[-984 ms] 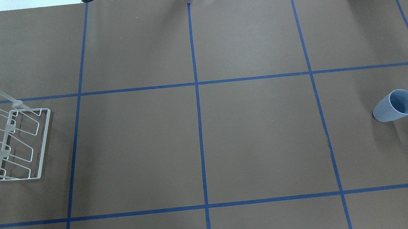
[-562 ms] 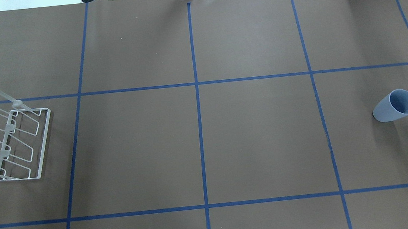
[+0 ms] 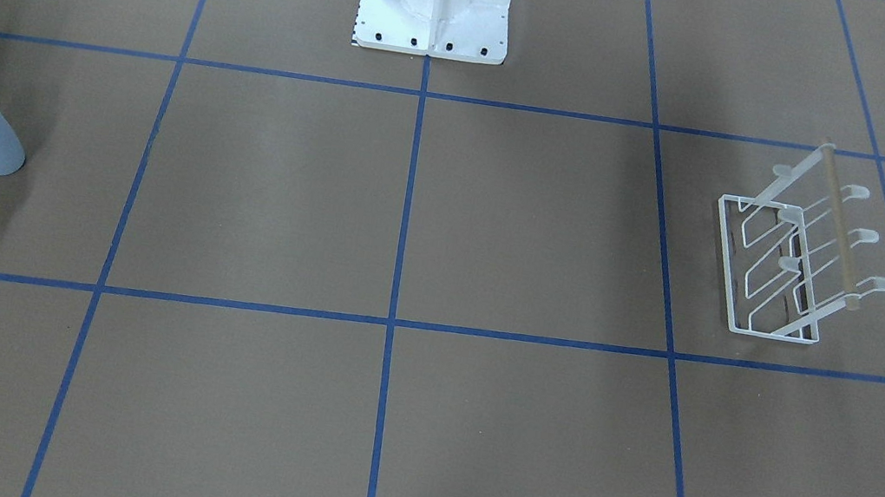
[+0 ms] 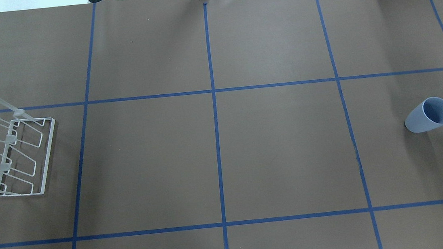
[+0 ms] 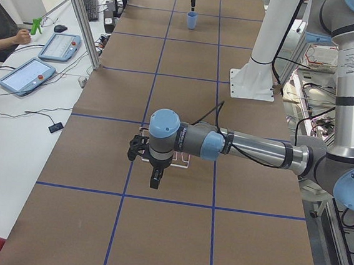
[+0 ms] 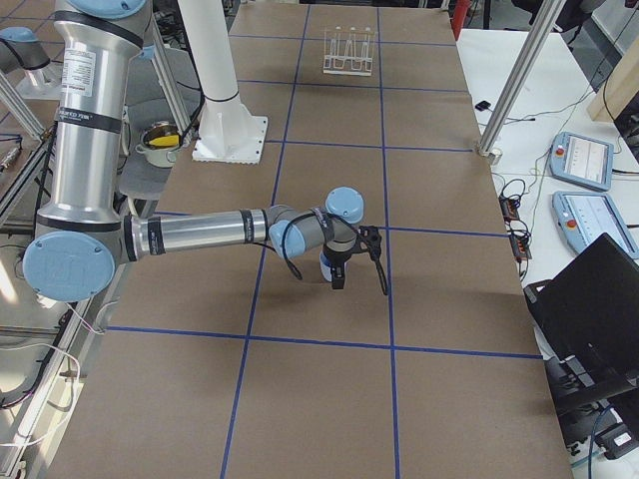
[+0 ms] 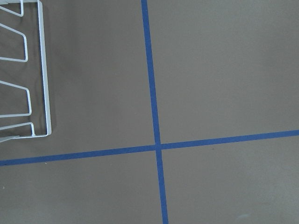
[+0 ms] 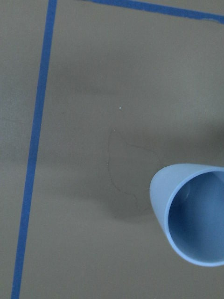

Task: Hang cup on cup holder
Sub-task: 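Lower the right gripper to the light blue cup's base and grasp it, then lift the cup with the right gripper toward the center while the left arm approaches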

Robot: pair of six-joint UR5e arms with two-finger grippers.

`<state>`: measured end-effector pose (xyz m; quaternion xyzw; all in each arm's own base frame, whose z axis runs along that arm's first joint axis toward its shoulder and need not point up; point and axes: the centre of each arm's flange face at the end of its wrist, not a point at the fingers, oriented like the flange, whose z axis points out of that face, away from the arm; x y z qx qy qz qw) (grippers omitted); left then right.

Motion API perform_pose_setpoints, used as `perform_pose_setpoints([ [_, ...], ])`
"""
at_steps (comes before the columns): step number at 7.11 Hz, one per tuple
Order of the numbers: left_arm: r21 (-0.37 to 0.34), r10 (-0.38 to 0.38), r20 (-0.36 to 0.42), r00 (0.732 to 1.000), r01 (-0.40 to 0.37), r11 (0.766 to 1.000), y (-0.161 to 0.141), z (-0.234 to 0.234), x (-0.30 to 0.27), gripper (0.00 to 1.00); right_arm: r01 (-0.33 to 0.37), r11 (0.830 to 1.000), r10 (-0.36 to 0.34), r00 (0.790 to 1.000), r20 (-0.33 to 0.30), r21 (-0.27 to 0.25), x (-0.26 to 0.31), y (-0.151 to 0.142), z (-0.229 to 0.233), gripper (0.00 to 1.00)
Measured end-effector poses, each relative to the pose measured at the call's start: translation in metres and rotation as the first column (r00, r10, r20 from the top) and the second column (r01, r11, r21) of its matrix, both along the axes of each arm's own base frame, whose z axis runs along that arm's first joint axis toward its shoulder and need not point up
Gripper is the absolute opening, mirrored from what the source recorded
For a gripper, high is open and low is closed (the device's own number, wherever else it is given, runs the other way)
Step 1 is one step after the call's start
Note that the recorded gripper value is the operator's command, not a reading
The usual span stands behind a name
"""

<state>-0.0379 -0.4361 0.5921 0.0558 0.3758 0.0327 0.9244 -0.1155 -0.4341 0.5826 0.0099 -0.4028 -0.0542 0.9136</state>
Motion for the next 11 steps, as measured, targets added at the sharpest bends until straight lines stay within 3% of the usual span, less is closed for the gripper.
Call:
perform_pose_setpoints([
  [3, 0.004, 0.002, 0.001, 1.000, -0.002, 1.000, 0.001, 0.000, 0.000, 0.98, -0.002, 1.000, 0.002, 1.000, -0.006, -0.021, -0.006, -0.001, 0.007, 1.00],
  [4, 0.005, 0.002, 0.001, 1.000, -0.003, 1.000, 0.001, 0.000, 0.000, 0.98, 0.000, 1.000, 0.000, 1.000, -0.009, -0.031, -0.012, -0.001, 0.009, 0.93],
  [5, 0.007, 0.003, 0.001, 1.000, -0.003, 1.000, 0.001, -0.001, 0.000, 0.98, 0.005, 0.999, -0.006, 1.000, -0.012, -0.039, -0.018, -0.001, 0.009, 0.71],
  [6, 0.008, 0.003, 0.001, 1.000, -0.003, 1.000, 0.001, -0.001, 0.000, 0.98, 0.012, 0.999, -0.013, 1.000, -0.014, -0.044, -0.024, -0.001, 0.011, 0.09],
  [7, 0.008, 0.003, 0.001, 1.000, -0.003, 1.000, 0.001, -0.001, 0.000, 0.98, 0.018, 0.999, -0.019, 1.000, -0.018, -0.050, -0.028, 0.000, 0.014, 0.00],
  [11, 0.007, 0.001, 0.000, 1.000, -0.001, 1.000, 0.001, -0.002, 0.000, 0.98, 0.025, 0.999, -0.025, 1.000, 0.008, -0.034, -0.029, 0.001, -0.001, 0.00],
])
